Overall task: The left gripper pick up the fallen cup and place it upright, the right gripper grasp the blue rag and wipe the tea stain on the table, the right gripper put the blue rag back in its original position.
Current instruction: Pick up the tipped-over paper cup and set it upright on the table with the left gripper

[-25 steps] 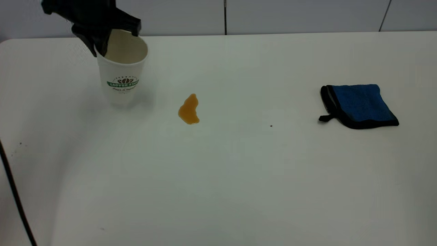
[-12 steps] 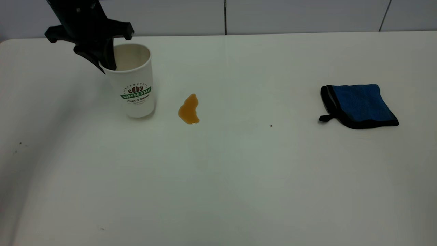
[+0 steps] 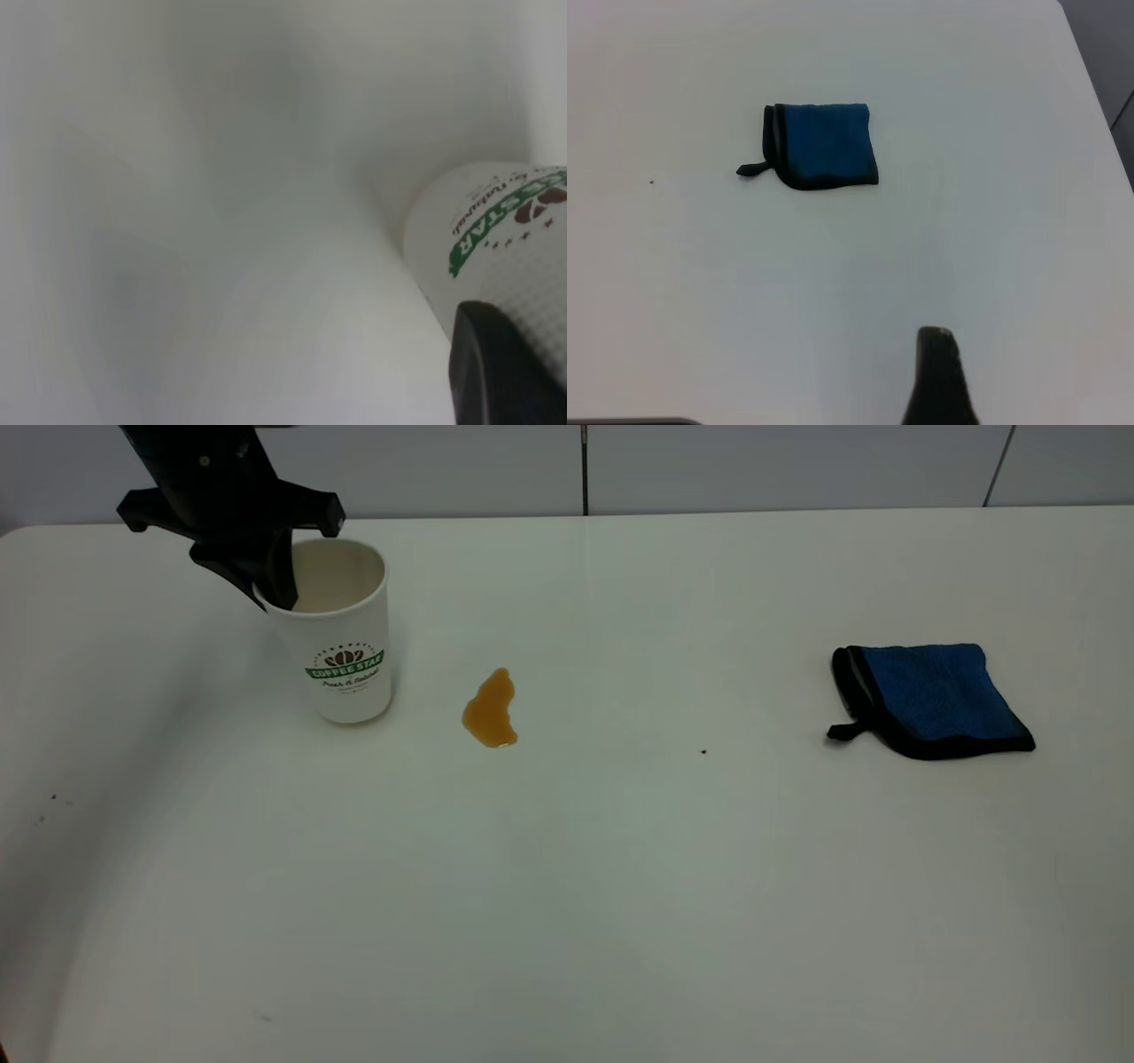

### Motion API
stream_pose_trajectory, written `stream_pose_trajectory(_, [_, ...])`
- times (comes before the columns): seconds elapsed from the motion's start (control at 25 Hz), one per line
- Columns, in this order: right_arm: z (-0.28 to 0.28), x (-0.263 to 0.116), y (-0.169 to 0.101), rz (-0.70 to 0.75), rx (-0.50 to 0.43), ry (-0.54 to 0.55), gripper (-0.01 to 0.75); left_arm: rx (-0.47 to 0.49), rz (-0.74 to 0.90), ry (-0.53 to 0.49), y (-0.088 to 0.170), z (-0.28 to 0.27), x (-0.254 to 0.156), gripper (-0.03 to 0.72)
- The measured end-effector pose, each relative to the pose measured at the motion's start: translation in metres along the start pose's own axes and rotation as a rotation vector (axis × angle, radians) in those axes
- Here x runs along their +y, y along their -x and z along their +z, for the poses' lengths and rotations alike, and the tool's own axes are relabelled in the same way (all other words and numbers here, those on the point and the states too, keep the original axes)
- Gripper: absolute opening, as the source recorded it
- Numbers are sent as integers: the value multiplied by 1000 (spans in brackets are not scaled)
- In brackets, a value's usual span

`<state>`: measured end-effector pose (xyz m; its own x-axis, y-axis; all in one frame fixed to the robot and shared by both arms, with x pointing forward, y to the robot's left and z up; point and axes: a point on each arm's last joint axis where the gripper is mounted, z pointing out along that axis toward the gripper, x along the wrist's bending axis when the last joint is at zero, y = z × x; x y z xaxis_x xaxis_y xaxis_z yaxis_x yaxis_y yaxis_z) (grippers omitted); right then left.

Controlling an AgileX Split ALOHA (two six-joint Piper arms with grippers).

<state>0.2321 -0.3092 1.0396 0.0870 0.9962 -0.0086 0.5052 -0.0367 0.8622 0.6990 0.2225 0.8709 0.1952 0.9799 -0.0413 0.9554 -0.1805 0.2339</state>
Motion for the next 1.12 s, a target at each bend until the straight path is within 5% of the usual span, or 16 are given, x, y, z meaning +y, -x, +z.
stream_pose_trajectory(0.32, [0, 0, 0, 0, 0, 0, 587, 9, 9, -4, -1, 5, -1, 115])
stream_pose_trajectory(0.72, [0, 0, 0, 0, 0, 0, 587, 7, 6, -29, -1, 8, -4, 493])
stream_pose_trajectory(1.12, [0, 0, 0, 0, 0, 0, 587, 9, 13, 61, 2, -45, 8, 520])
